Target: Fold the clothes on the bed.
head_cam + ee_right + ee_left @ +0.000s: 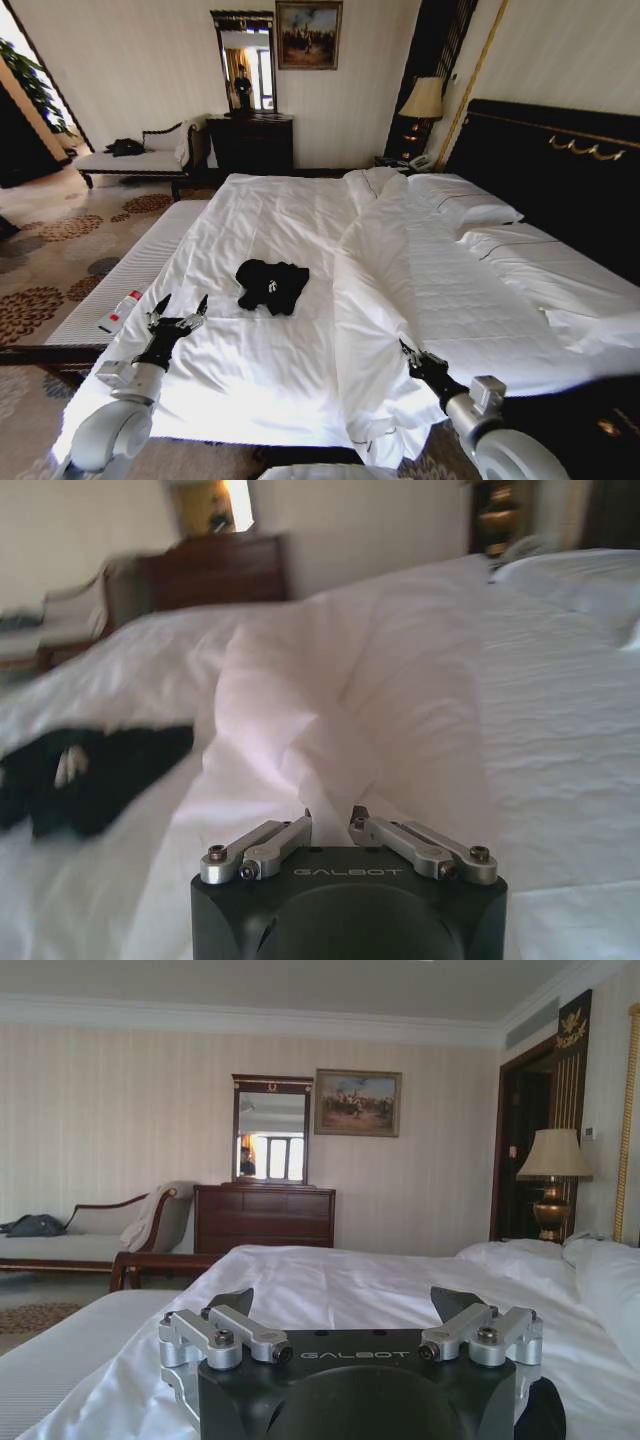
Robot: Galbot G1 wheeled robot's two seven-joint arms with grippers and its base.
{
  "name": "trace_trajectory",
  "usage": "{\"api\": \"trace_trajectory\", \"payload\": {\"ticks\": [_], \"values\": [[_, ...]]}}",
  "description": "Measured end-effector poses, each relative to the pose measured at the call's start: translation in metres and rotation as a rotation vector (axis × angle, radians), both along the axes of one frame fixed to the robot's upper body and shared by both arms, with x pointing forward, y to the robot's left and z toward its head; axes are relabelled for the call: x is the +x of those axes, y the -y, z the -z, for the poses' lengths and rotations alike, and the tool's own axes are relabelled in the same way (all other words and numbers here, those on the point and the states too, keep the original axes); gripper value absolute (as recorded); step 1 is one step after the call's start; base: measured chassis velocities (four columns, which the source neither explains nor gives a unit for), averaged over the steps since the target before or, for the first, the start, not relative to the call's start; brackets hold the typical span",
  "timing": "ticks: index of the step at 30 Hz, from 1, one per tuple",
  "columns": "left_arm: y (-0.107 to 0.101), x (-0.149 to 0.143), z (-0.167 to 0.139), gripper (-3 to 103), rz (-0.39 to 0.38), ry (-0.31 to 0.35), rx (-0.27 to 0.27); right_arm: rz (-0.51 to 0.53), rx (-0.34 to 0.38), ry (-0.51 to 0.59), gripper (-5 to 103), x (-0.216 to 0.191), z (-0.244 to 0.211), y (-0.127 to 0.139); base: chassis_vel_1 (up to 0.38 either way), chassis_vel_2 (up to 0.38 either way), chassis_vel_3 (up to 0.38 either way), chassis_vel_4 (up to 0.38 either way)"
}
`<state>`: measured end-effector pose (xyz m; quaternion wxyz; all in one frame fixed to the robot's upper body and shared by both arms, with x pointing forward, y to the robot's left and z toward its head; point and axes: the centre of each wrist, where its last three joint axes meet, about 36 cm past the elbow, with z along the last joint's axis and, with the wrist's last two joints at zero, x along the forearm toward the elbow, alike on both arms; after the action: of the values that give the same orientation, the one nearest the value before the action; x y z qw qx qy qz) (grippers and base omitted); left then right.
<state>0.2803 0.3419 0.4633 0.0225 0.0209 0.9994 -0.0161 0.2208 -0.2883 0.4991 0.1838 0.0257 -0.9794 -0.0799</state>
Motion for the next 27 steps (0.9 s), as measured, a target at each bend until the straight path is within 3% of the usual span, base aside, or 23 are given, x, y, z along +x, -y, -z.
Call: {"api": "trace_trajectory", "payload": {"ticks": [5,11,15,18,25,27], "values": [[-0.003,-0.002,0.003,99,-0.011,-0.008,-0.001,0.107,0.010,0.046,3,0.000,-0.009,0.011,0.000,0.000,0.000,0.000],[-0.004,-0.002,0.003,99,-0.017,-0.002,-0.005,0.230,-0.072,0.079,3,-0.007,-0.010,0.026,0.000,0.000,0.000,0.000],[-0.005,-0.003,0.007,99,-0.031,-0.008,-0.013,0.382,-0.130,0.061,3,-0.017,0.019,0.044,0.000,0.000,0.000,0.000],[-0.005,-0.004,0.008,99,-0.032,-0.010,-0.014,0.423,-0.142,0.057,3,-0.021,0.026,0.049,0.000,0.000,0.000,0.000],[-0.005,-0.003,0.008,99,-0.032,-0.006,-0.012,0.598,-0.252,0.070,3,-0.043,0.035,0.097,0.000,0.000,0.000,0.000],[-0.006,-0.002,0.008,99,-0.033,-0.005,-0.010,0.681,-0.294,0.068,3,-0.056,0.037,0.121,0.000,0.000,0.000,0.000]]}}
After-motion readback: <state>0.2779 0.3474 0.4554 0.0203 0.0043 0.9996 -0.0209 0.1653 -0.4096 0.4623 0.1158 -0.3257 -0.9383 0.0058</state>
